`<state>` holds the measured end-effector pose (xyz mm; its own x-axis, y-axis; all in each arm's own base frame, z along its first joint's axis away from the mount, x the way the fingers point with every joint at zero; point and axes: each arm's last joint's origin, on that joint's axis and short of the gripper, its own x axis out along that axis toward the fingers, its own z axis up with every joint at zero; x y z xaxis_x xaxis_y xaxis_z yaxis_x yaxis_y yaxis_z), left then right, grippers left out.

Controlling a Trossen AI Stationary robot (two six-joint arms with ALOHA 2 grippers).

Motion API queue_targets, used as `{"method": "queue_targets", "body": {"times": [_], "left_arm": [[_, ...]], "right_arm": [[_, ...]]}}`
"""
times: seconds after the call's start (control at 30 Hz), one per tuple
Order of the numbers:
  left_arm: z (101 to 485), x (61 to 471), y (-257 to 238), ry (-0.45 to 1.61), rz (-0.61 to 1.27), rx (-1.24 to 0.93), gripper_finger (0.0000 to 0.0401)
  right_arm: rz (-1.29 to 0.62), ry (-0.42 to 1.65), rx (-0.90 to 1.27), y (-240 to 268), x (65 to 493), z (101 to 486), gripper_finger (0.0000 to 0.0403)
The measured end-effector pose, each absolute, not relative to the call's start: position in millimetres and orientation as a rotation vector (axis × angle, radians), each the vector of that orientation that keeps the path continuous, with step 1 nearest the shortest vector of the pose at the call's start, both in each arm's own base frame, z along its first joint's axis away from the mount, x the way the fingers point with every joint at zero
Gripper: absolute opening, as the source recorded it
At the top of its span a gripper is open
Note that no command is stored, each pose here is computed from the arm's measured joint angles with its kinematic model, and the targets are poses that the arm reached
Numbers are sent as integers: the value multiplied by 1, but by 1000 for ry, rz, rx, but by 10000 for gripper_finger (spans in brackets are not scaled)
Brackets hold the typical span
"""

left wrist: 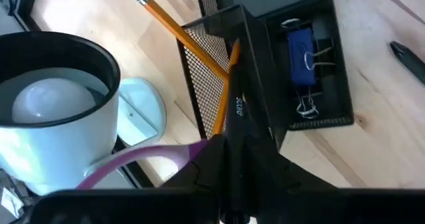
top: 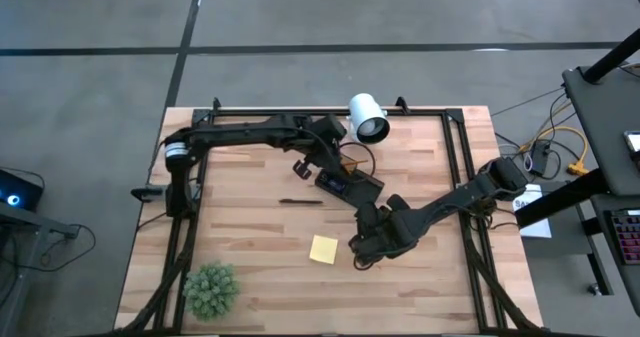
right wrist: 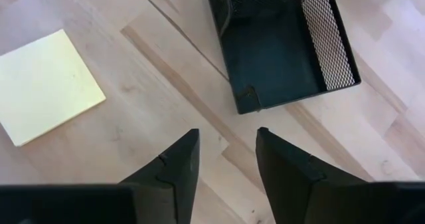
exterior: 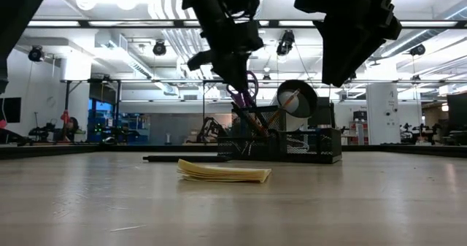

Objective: Pick and place office supplies into organizer
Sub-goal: Put the bottom black pen into the black mesh organizer, then put the black pen into the black mesh organizer

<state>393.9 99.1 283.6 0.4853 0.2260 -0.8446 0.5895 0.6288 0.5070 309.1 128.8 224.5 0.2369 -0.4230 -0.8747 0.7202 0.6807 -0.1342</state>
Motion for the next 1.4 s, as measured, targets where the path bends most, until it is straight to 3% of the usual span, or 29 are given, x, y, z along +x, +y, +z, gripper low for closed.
{"method": "queue_targets", "body": {"times": [0.3,0.47,0.67,0.97,1.13,1.4], "left_arm": [[286,397,98,1064,-144,733,174],[299,374,91,1137,-84,490,215],[287,334,72,1119,-266,226,189],[230,270,51,1012,-247,107,134],[213,250,48,883,-219,146,129],[179,243,46,854,-183,110,143]], "right_arm": [[-801,1057,286,128,309,225,134],[-789,1060,255,128,309,225,133],[-779,1056,257,128,310,225,130],[-482,1057,263,117,342,221,121],[-444,1045,268,92,356,222,116],[-335,1048,230,57,370,225,126]]}}
